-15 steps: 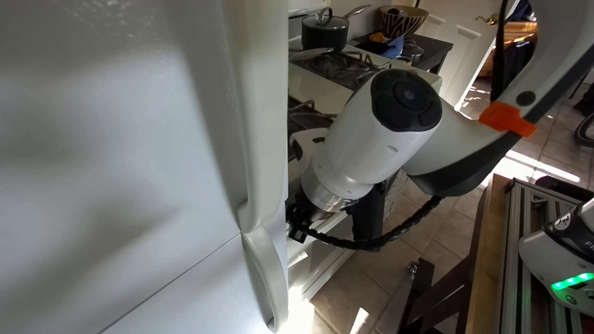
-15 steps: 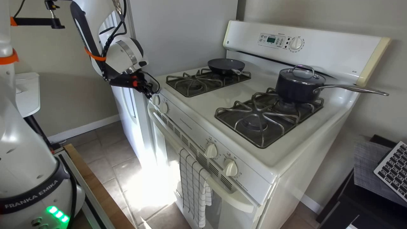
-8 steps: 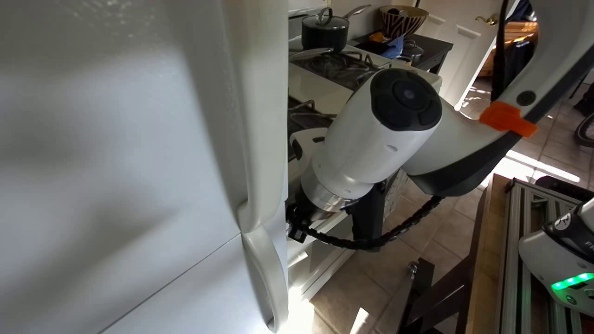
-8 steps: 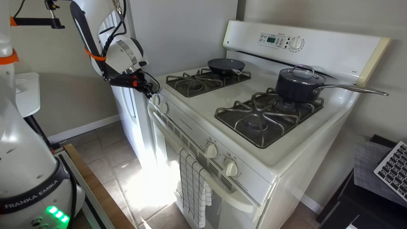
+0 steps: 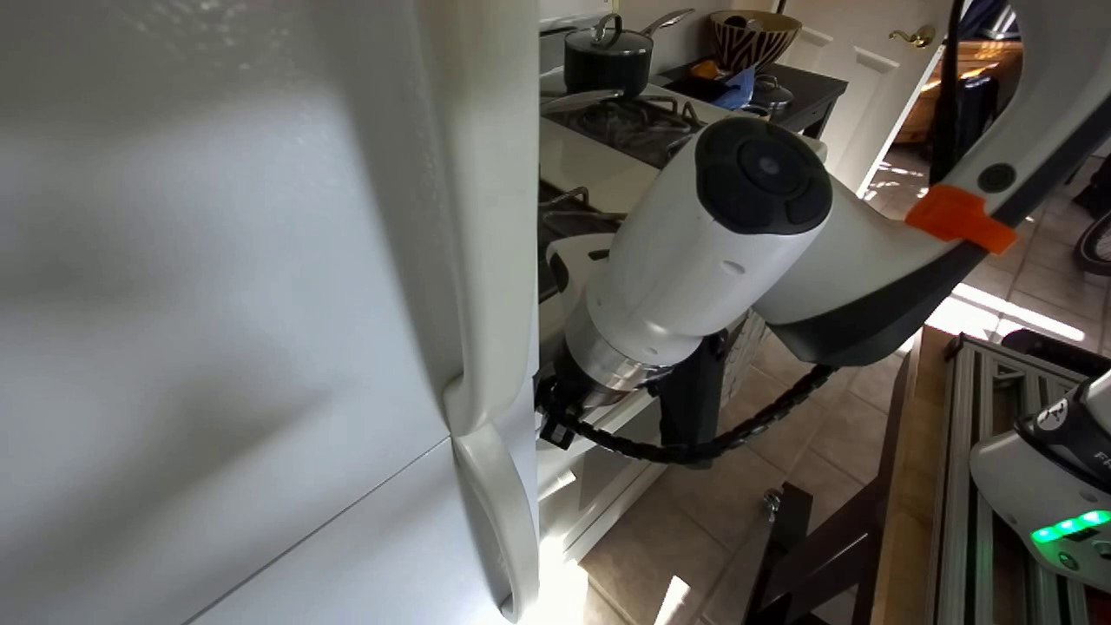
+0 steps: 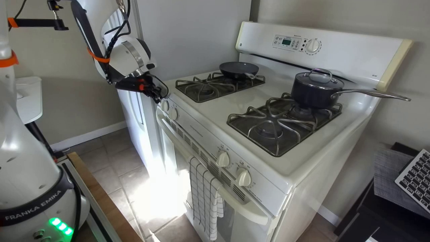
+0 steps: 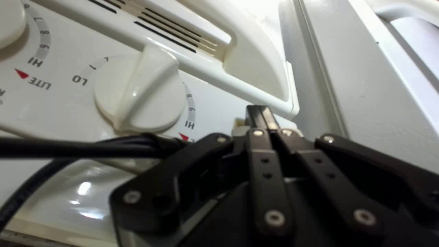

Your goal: Flip the switch on the bottom left side of the stove

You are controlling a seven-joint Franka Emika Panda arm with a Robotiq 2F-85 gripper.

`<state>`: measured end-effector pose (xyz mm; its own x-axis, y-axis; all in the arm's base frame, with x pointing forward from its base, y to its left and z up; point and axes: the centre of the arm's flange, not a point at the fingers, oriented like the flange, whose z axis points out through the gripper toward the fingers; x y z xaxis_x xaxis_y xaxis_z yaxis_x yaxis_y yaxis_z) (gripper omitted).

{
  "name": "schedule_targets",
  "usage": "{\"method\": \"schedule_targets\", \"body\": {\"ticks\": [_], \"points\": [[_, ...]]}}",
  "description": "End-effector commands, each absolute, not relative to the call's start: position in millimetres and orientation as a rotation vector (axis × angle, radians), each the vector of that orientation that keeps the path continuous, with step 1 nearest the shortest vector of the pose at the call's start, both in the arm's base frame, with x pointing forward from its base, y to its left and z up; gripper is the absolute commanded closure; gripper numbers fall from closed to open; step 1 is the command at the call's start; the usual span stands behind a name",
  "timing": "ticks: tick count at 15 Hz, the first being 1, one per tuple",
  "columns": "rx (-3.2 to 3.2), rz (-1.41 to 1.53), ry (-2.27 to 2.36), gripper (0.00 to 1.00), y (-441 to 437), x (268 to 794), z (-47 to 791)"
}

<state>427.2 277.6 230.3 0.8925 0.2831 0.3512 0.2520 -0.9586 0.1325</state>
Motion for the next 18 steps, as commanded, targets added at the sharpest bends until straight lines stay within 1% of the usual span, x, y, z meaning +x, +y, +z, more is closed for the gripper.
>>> {"method": "schedule_targets", "body": {"ticks": [1, 18], "points": [[2.967, 0.578, 0.311, 1.00, 276.5, 416.1, 237.1], [2.980, 0.643, 0.331, 1.00, 279.1, 423.5, 236.4]]}}
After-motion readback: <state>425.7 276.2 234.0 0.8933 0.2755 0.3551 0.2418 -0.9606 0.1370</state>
